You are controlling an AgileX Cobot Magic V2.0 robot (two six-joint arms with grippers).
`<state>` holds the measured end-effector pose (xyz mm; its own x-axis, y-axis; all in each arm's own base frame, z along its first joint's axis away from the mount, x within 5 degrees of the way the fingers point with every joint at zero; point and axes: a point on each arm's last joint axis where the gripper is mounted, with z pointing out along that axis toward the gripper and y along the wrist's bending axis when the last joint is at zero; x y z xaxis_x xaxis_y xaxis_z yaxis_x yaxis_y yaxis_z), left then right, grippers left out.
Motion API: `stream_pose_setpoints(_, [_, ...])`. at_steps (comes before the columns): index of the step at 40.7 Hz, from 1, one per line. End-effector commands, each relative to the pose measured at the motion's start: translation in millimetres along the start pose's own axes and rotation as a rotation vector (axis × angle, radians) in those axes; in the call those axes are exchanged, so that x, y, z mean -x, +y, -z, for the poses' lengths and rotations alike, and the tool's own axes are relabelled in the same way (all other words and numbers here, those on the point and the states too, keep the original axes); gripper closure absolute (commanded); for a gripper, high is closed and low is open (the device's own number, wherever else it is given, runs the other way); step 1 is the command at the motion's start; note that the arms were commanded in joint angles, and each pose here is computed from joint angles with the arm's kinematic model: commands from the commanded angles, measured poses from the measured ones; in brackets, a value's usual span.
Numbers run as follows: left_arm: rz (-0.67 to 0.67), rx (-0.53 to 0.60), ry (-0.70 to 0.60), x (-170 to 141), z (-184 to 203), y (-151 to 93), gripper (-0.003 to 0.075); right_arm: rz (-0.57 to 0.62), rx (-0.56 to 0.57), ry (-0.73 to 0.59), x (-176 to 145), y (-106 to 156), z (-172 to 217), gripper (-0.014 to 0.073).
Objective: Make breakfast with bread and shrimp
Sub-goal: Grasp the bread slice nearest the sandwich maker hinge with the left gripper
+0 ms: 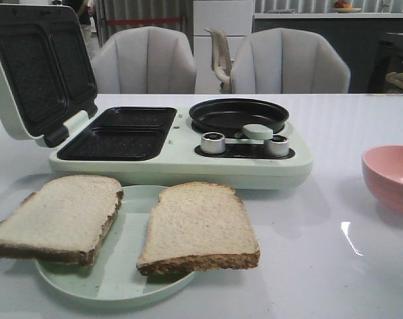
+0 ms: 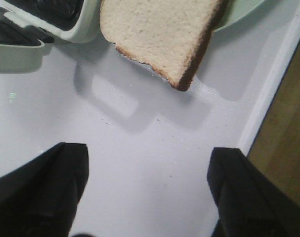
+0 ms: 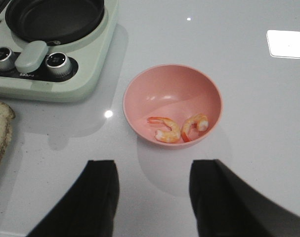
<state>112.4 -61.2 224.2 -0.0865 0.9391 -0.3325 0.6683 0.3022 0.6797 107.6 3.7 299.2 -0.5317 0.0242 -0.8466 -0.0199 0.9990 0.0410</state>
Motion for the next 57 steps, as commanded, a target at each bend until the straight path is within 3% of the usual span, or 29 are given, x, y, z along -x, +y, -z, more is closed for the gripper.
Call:
stream_pose_setpoints(1, [-0.022,0.079,-0.061,14,-2,8,0.0171,-0.004,-0.004,-0.086,14,0,3,0.0141])
stream_pose_setpoints(19, [-0.15,-0.003,0.017,43,-58,-8,0.0171,-0.004,-0.004,-0.086,14,0,3,0.0141])
stream_pose_setpoints(30, [-0.18,0.021,0.124,55,-93,-11,0.0195,-0.004,-0.004,-0.086,14,0,3,0.0141])
stream_pose_setpoints(40, [-0.22,0.01,0.179,63,-114,-15,0.0308,-0.004,-0.004,-0.086,14,0,3,0.0141])
stream_pose_setpoints(57, [-0.18,0.044,0.21,64,-107,-13,0.0604,-0.004,-0.004,-0.086,14,0,3,0.0141])
